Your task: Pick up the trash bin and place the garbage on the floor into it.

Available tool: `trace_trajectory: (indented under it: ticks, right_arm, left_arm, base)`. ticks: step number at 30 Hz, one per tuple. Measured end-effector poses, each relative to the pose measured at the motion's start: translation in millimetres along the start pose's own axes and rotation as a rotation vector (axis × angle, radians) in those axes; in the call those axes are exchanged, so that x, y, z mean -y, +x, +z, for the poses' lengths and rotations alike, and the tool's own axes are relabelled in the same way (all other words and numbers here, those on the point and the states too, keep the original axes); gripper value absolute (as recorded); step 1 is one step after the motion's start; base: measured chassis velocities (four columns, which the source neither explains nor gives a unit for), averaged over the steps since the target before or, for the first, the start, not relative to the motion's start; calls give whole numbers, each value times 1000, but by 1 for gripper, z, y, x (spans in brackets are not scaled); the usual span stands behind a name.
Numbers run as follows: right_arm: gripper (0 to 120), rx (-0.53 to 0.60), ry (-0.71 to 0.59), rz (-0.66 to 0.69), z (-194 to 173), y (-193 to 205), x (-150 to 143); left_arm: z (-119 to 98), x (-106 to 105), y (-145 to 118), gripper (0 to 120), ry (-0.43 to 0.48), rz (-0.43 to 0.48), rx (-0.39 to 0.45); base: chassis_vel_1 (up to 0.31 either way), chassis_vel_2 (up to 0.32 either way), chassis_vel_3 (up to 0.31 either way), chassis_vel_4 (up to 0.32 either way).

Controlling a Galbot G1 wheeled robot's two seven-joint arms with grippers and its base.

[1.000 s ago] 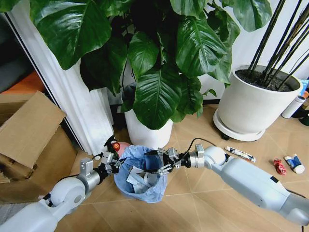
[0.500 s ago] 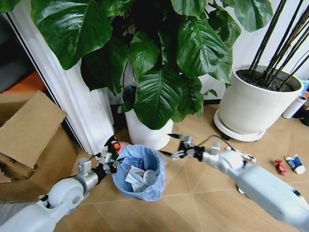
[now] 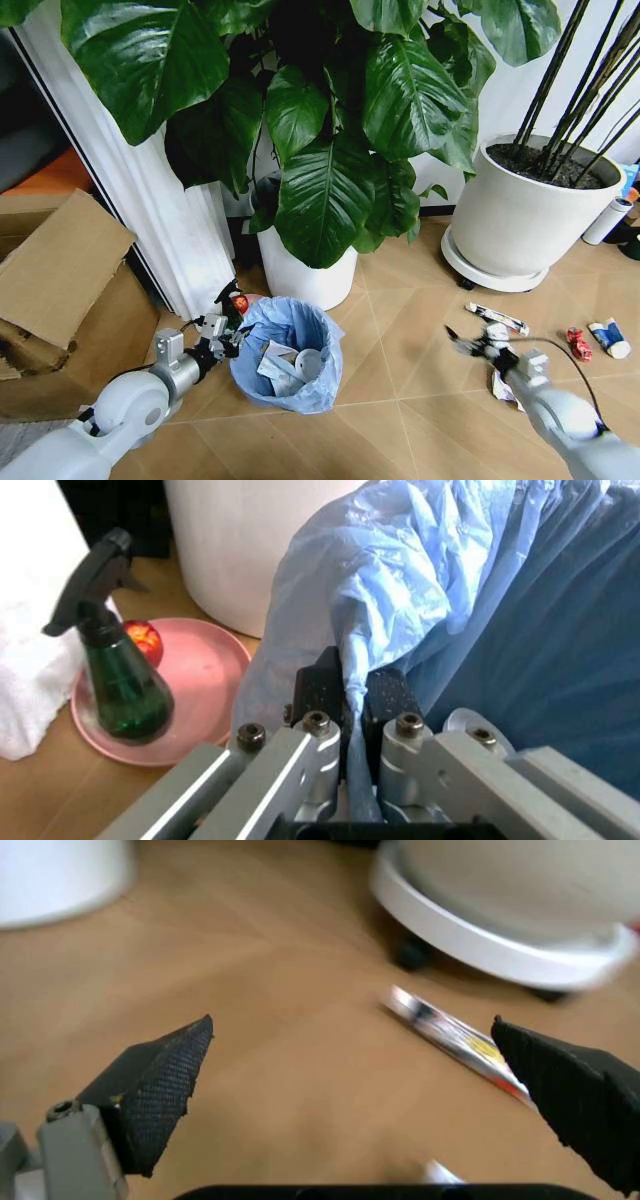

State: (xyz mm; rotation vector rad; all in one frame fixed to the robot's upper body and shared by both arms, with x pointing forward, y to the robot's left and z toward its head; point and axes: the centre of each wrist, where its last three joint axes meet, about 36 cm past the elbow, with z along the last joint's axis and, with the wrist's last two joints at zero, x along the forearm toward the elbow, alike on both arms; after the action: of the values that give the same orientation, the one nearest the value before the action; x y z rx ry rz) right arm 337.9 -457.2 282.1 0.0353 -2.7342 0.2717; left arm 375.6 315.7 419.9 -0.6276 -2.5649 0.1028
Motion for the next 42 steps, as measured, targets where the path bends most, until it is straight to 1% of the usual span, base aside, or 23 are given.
trace_trajectory:
  ticks: [3,4,7,9,13,18,25,32,34,35,38,39,40,42]
  right_arm:
    - [100,-45,20,94,22,9,10]
    - [100,-45,20,94,22,9,10]
    - [100,-92,22,153,44,11,17]
    - [100,-103,21,163,50,10,19]
    - [100,-151,14,185,74,5,26]
    - [100,-183,11,189,94,-7,23]
    - [100,-187,5,180,97,-24,15]
    - [100,-217,1,188,95,-43,7]
    - [93,-232,-19,197,96,-49,4]
    - [93,-232,-19,197,96,-49,4]
    - [77,-248,-46,209,98,-57,2]
    - [74,-252,-53,210,99,-59,0]
    - [74,-252,-53,210,99,-59,0]
    - [65,-259,-68,211,103,-61,-4]
  left_arm:
    - [1,-1,5,0,-2,-9,1]
    - [1,-1,5,0,-2,-9,1]
    - [0,-2,7,0,-2,-12,6]
    - [-1,-2,8,0,-3,-13,8]
    - [-3,-4,10,0,-6,-18,9]
    - [-1,-5,11,0,-5,-22,0]
    - [1,-7,13,0,-5,-27,-8]
    - [0,-10,13,0,-2,-32,-10]
    - [-1,-11,13,0,-1,-33,-9]
    - [-1,-11,13,0,-1,-33,-9]
    - [-2,-12,13,0,2,-34,-9]
    - [-2,-13,13,0,3,-35,-9]
    - [-2,-13,13,0,3,-35,-9]
    - [-1,-13,13,0,3,-36,-10]
  base:
    - [0,0,0,0]
    - [0,0,0,0]
    - [0,0,0,0]
    - [0,0,0,0]
    - [0,0,0,0]
    - [0,0,0,0]
    - [0,0,0,0]
    - [0,0,0,0]
    - [0,0,0,0]
    - [0,0,0,0]
    - [0,0,0,0]
    - [0,0,0,0]
    - [0,0,0,0]
    - [0,0,0,0]
